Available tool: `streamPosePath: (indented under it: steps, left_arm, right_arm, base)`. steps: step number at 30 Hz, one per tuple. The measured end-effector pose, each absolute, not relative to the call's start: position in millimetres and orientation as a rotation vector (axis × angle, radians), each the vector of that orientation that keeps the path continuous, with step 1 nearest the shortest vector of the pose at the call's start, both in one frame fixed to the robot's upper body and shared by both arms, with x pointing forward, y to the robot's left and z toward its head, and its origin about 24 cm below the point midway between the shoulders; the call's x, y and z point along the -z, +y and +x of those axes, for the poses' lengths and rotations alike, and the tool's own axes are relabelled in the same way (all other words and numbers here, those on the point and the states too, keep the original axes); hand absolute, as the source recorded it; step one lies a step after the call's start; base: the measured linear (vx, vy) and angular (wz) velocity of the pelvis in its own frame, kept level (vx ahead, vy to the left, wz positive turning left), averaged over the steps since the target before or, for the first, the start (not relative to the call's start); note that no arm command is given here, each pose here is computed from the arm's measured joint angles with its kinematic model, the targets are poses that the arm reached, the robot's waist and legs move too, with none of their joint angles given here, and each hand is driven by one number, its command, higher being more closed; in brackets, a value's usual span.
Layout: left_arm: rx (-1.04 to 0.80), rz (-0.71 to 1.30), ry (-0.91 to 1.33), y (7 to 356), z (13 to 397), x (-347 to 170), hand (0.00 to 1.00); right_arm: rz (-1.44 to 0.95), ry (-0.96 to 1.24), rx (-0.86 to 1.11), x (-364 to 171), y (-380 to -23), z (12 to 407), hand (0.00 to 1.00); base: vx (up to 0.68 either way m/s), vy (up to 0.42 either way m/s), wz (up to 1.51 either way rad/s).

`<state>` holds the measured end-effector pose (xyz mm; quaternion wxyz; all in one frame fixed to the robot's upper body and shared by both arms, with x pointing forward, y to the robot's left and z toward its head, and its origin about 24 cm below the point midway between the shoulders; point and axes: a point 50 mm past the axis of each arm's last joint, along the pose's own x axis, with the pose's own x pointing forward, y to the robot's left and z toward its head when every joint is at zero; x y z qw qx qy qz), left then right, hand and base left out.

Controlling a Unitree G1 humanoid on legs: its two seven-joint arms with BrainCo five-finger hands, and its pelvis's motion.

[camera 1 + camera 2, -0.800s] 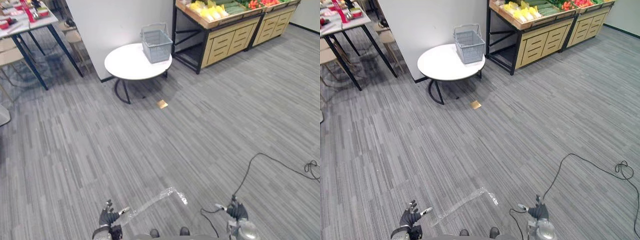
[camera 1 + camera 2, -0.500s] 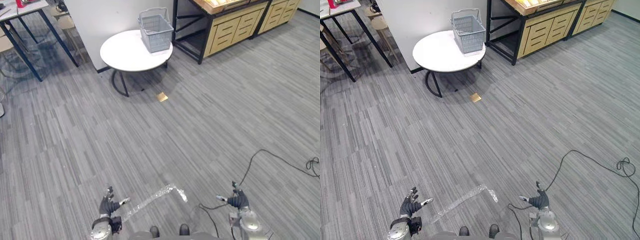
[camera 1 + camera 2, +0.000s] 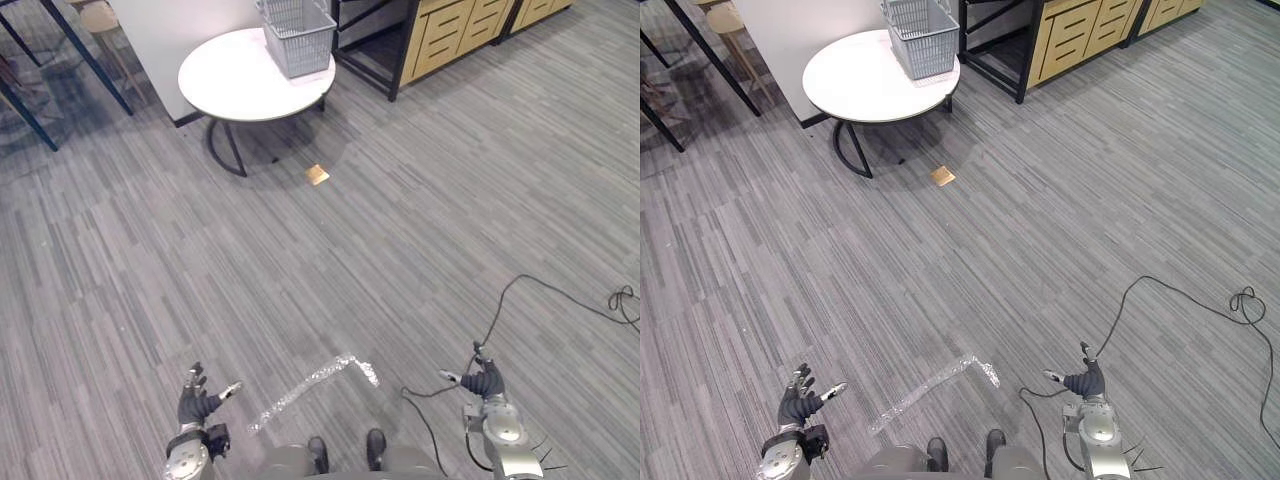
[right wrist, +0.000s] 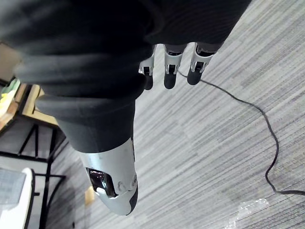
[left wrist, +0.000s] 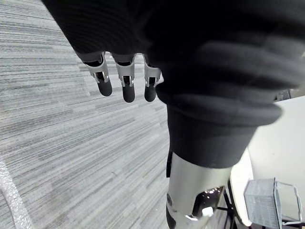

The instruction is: Pick vegetable in the basket

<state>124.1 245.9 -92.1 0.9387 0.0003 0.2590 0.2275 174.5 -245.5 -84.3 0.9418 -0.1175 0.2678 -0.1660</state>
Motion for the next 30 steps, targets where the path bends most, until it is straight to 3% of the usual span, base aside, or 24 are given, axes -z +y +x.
streamPosePath:
  steps: [3, 9, 13, 21, 26, 30]
  left_arm:
    - [-0.450, 0.017, 0.522, 247.4, 126.8, 90.2, 0.00]
    - [-0.401, 0.002, 0.436, 235.0, 163.8, 78.9, 0.00]
    - [-0.348, -0.044, 0.436, 211.8, 177.3, 82.1, 0.00]
    - [-0.355, -0.068, 0.484, 209.9, 163.2, 91.7, 0.00]
    - [-0.376, -0.055, 0.541, 213.9, 147.7, 100.0, 0.00]
    - [-0.387, -0.051, 0.507, 215.0, 159.8, 94.9, 0.00]
  right_arm:
    - [-0.218, 0.563, 0.352, 86.3, -245.5, 167.7, 0.00]
    - [-0.212, 0.447, 0.341, 65.9, -243.7, 191.0, 0.00]
    - [-0.227, 0.380, 0.335, 51.2, -246.3, 202.7, 0.00]
    - [-0.189, 0.326, 0.319, 45.6, -231.7, 211.9, 0.00]
    - [-0.182, 0.351, 0.337, 50.2, -233.6, 209.5, 0.00]
    - [-0.177, 0.348, 0.335, 50.5, -228.2, 209.7, 0.00]
  base:
    - [0.36, 0.041, 0.51]
    - [0.65, -0.073, 0.42]
    - [0.82, -0.168, 0.28]
    - [0.69, -0.102, -0.06]
    - [0.64, 0.179, -0.38]
    - [0.63, 0.236, -0.06]
